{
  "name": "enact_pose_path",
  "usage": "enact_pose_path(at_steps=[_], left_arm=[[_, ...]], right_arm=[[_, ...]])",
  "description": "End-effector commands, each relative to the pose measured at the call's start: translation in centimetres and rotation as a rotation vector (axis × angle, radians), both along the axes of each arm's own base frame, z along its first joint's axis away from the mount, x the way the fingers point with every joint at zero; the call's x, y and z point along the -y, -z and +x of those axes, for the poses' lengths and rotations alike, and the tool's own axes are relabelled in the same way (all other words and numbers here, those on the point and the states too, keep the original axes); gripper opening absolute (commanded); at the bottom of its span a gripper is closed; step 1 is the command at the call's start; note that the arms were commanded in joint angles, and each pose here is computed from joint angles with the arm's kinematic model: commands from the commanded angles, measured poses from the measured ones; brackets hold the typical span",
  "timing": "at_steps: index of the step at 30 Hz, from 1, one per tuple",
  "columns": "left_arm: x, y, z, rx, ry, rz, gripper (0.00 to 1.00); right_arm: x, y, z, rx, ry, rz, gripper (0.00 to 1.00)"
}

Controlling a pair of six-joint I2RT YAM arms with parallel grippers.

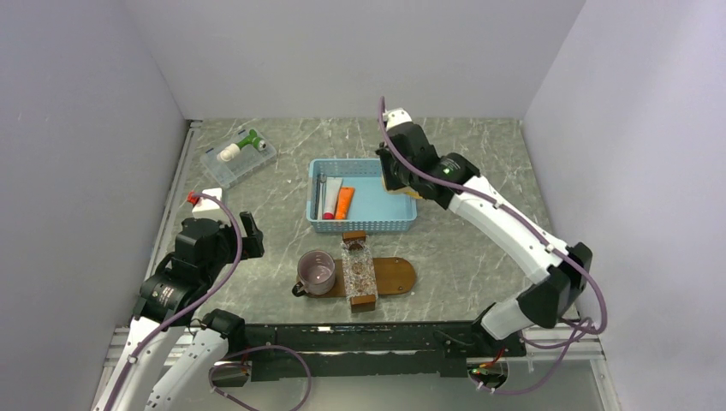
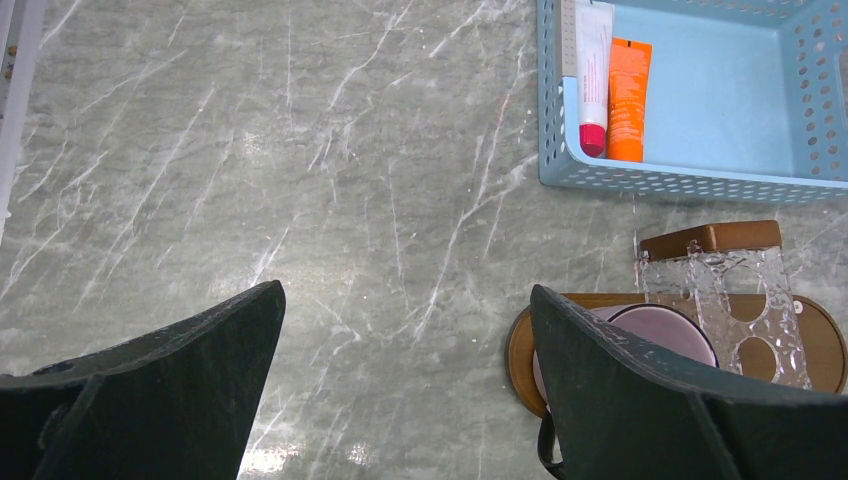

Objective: Prepare toiletry sets of a toothbrush and toothpaste on the tray

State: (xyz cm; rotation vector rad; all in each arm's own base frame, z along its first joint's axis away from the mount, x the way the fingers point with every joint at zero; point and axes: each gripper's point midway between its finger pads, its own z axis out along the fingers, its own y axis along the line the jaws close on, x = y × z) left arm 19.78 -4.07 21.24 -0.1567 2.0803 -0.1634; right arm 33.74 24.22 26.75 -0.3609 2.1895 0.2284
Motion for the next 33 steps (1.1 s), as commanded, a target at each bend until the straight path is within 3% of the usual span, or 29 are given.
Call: enact_pose_path(at_steps=[1,8,20,33], left_arm=[[0.1,-0.7,0.5,0.033,0.000,-0.012,1.00],[0.2,-0.7,0.5,0.035,0.003,-0.013,1.00],[0.1,-0.6,0.5,0.027,-0.004,-0.010,0.99],[0.1,-0.5,0.5,0.024,-0.002,-0.009,0.99]], right_arm=[[1.5,-2.8,-2.7,0.087,-0.012,-0.008,0.00],[2.5,0.5,-7.8,0.000,-0.088,-0.065,0.00],[3.0,6.2,-14.1,-0.130,-0.231,-0.283,0.00],[0.5,9.3,-17.5,-0.185,-0.465,-0.217,0.00]])
